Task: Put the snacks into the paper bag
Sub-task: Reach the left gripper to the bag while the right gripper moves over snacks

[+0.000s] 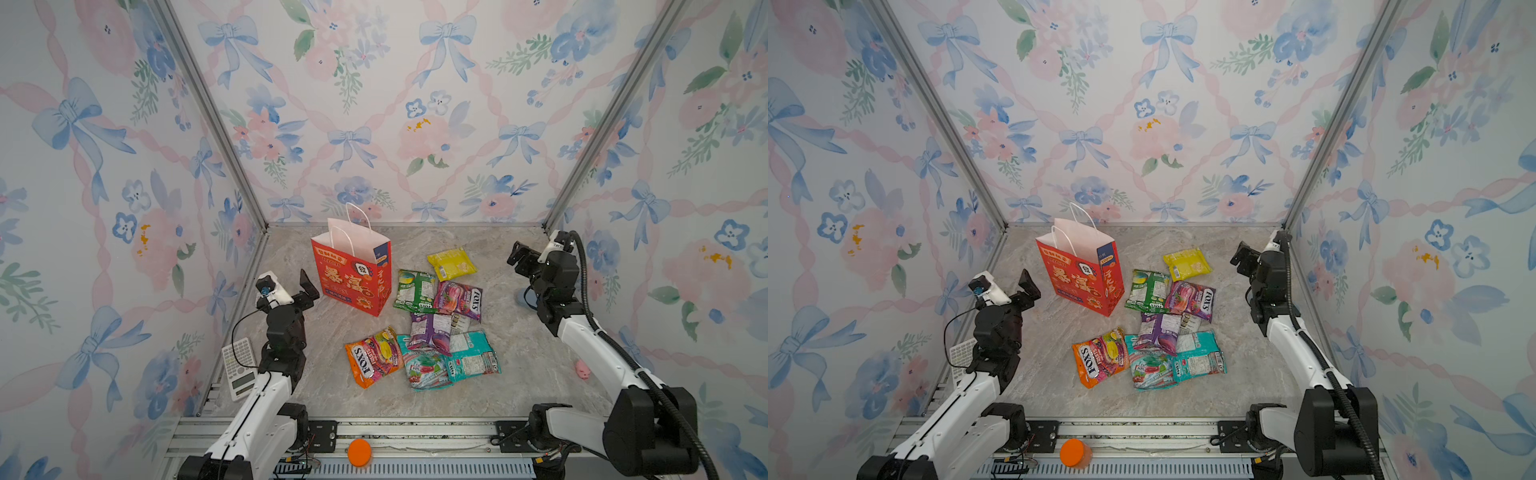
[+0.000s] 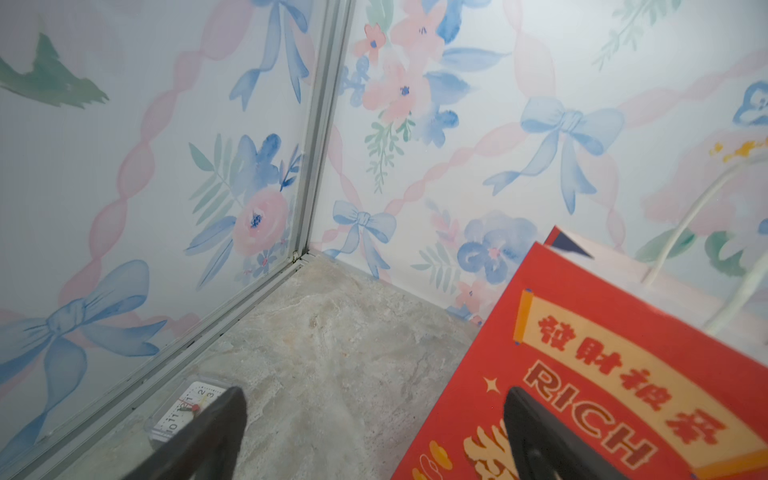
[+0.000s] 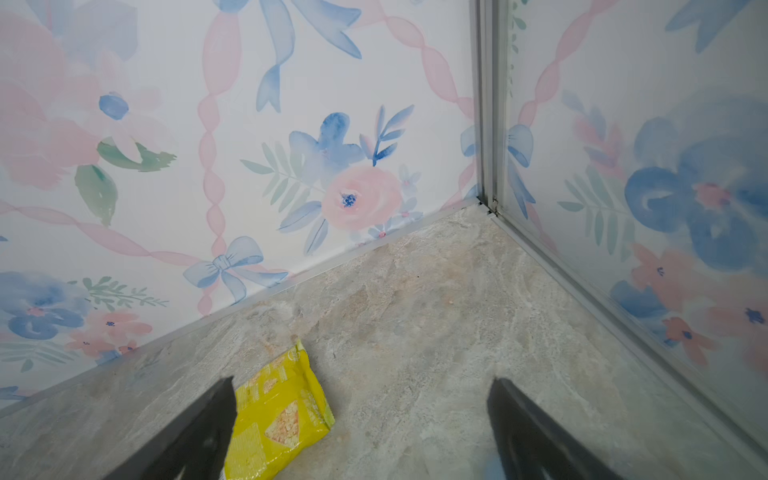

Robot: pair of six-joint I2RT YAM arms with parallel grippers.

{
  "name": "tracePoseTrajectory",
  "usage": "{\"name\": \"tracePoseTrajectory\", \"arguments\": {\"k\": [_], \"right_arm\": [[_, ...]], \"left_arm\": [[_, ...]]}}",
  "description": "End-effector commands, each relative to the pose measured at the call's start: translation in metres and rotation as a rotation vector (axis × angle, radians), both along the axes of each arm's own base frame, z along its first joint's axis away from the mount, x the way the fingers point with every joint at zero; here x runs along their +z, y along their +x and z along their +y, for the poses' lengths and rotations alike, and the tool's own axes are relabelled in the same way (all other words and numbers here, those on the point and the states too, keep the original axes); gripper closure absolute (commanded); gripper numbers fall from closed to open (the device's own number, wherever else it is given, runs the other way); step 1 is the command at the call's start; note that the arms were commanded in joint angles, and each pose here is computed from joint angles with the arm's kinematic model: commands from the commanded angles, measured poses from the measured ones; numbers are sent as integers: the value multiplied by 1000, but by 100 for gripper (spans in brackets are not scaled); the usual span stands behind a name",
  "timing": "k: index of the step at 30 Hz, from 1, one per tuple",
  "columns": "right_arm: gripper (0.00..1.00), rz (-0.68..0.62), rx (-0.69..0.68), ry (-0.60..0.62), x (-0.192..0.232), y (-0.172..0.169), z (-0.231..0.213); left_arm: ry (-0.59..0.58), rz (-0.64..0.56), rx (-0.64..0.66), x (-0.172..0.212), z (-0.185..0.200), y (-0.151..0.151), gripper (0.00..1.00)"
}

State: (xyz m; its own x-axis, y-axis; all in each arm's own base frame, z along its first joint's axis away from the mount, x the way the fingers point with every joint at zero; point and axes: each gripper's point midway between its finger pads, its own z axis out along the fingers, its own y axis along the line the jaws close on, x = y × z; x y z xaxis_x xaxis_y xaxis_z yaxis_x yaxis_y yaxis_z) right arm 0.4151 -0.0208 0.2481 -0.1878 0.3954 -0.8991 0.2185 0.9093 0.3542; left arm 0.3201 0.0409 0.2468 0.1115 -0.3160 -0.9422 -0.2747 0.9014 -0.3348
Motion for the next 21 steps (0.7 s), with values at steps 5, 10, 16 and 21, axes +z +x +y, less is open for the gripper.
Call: {"name": "tracePoseTrajectory", "arguments": {"k": [5,10,16,21], "right_arm": [[3,260,55,-106,-17,-14,41],[4,368,104,-196,-18,-16,59],[3,423,209,-213,-21,-12,81],[4,427,268,-206,-19,-7,94]], "left_arm": [[-279,222,-105,1,-19,7,13],[-390,269,-252,37,-49,10,22],[-541,252,-361,66,-77,9,28],[-547,380,-463,70,-124,25,32]]}}
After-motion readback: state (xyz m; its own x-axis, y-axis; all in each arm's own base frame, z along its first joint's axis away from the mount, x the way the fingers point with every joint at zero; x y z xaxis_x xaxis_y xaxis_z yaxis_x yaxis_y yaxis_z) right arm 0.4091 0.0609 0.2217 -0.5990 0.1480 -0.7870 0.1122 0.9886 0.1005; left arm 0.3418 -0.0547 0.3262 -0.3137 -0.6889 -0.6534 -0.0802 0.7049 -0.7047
